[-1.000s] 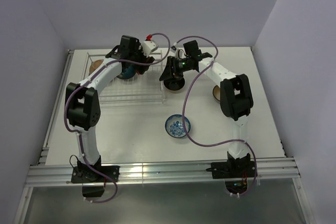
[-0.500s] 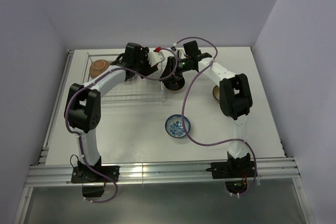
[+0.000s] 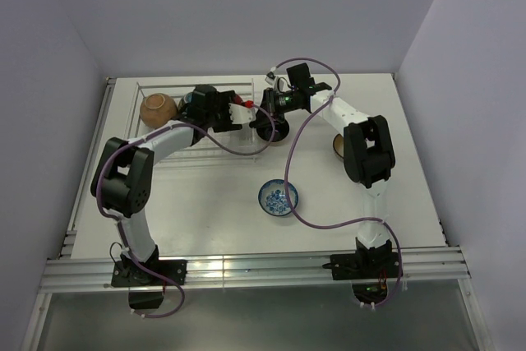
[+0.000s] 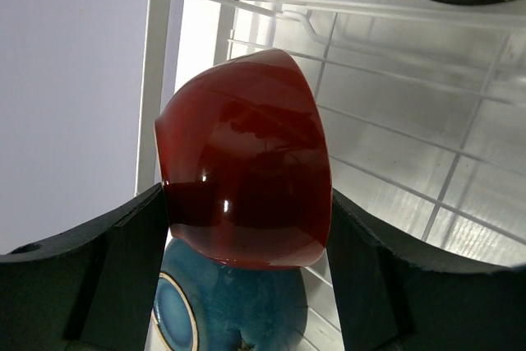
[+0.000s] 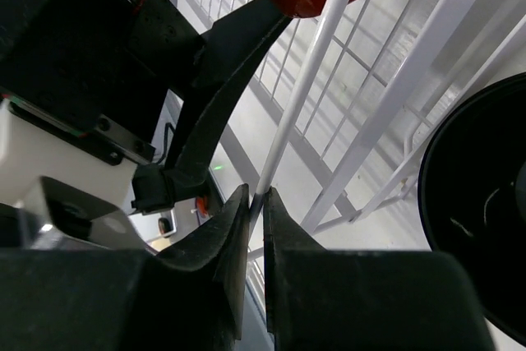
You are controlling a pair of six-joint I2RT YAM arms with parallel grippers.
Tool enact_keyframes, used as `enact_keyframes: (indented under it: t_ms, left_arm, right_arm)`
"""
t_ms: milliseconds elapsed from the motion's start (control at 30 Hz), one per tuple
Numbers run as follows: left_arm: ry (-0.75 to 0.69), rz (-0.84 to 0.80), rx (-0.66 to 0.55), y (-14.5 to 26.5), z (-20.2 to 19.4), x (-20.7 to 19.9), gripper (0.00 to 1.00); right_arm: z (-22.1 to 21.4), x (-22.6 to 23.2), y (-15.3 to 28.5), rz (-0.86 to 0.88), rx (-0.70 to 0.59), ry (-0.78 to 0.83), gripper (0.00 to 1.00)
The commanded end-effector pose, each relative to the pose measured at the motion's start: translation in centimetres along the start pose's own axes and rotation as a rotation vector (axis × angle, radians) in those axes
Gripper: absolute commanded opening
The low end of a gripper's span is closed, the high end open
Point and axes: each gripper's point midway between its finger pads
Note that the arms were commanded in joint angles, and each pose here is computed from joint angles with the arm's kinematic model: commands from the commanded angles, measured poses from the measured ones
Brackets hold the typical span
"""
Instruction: Load the bowls into the dish rack
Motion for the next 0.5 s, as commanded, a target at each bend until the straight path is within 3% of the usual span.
enact_keyframes:
  t_ms: [0, 200, 400, 433, 467]
  left_arm:
    - [-0.135, 0.137, -0.075, 1.6, 2.3, 4.2, 0.00]
    - [-0.165, 0.172, -0.070, 0.7, 1.9, 3.9, 0.09]
    - [-0.160, 0.151, -0.079, 0.3, 2.1, 3.6, 0.50]
    - [-0.156, 0.134, -0.074, 0.2, 1.9, 3.2, 0.63]
    - [-0.156, 0.129, -0.076, 0.2, 2.0, 3.2, 0.71]
  right_arm:
    - [0.3, -2.4, -0.4, -0.057, -0.011, 0.016, 0.00]
    - [0.1, -2.4, -0.4, -0.054, -0.001, 0.016, 0.00]
    - [0.2, -2.4, -0.4, -0.061, -0.002, 0.020, 0.00]
    - [0.2, -2.4, -0.4, -0.060, -0.002, 0.021, 0.00]
    - [0.3, -2.4, -0.3, -0.060, -0.004, 0.021, 0.00]
Point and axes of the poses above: each gripper's point midway between its finger pads, its own y axis back along the fingers, its own x axis along the line the jaws close on, z = x × y, and after that the axes turned 9 degrees about -y, right-handed
